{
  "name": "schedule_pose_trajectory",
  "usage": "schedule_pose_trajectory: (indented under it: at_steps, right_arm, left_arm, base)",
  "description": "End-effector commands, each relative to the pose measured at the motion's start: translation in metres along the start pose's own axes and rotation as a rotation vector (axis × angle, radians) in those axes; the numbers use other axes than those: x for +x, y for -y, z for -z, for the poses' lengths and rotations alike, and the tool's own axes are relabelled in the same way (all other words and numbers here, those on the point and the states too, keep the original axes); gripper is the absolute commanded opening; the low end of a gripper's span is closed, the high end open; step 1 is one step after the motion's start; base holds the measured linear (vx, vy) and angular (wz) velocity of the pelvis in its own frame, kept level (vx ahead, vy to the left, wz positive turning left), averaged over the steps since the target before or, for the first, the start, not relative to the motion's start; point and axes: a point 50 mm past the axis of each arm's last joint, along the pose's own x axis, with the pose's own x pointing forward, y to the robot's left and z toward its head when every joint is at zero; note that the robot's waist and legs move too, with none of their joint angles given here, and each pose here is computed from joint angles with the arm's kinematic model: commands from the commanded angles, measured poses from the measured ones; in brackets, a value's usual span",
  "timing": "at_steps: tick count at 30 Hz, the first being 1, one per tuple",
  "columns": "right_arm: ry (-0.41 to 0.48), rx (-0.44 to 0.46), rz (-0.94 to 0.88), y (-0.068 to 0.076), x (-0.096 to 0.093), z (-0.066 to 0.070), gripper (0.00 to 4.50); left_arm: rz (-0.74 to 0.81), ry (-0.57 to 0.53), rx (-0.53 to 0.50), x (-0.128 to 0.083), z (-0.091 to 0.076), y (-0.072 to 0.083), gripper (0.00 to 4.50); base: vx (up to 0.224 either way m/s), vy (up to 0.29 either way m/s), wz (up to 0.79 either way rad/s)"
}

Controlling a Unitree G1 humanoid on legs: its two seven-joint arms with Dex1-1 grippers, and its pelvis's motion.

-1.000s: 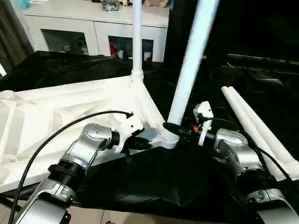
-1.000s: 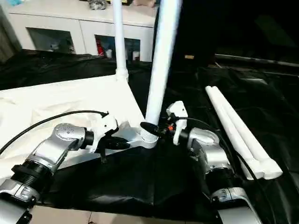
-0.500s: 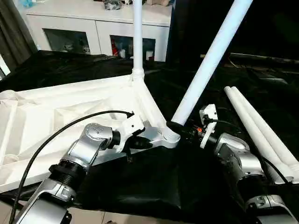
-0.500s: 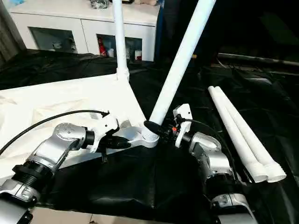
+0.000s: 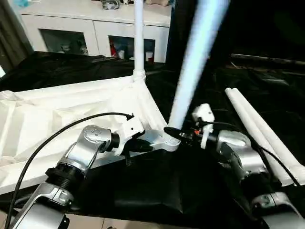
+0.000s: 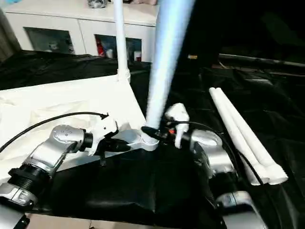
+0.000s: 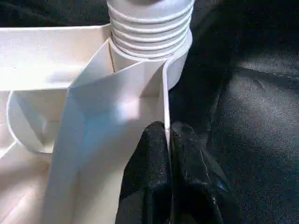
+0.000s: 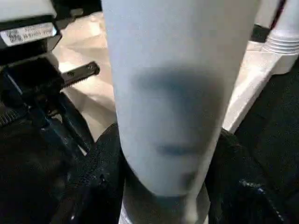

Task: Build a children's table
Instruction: Insert table leg to table base

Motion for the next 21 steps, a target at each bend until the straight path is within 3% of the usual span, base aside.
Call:
schedule_pose_trajectory:
  at_steps: [1, 9, 21]
  right_arm:
    - [-0.296, 0.147, -0.053, -0.019, -0.01, 0.066, 1.91]
    - [-0.32, 0.169, -0.044, -0.017, -0.01, 0.072, 1.91]
    - [-0.306, 0.195, -0.165, -0.028, -0.019, 0.076, 1.91]
  left_arm:
    - [0.002, 0.114, 0.083, -0.006, -0.026, -0.004, 0.0]
    - [0.034, 0.117, 0.09, -0.006, -0.027, -0.001, 0.0]
    - [0.18, 0.104, 0.111, -0.013, -0.024, 0.014, 0.0]
  base:
    - [0.0, 0.0, 0.0]
    - [0.0, 0.0, 0.0]
    - [0.0, 0.0, 0.0]
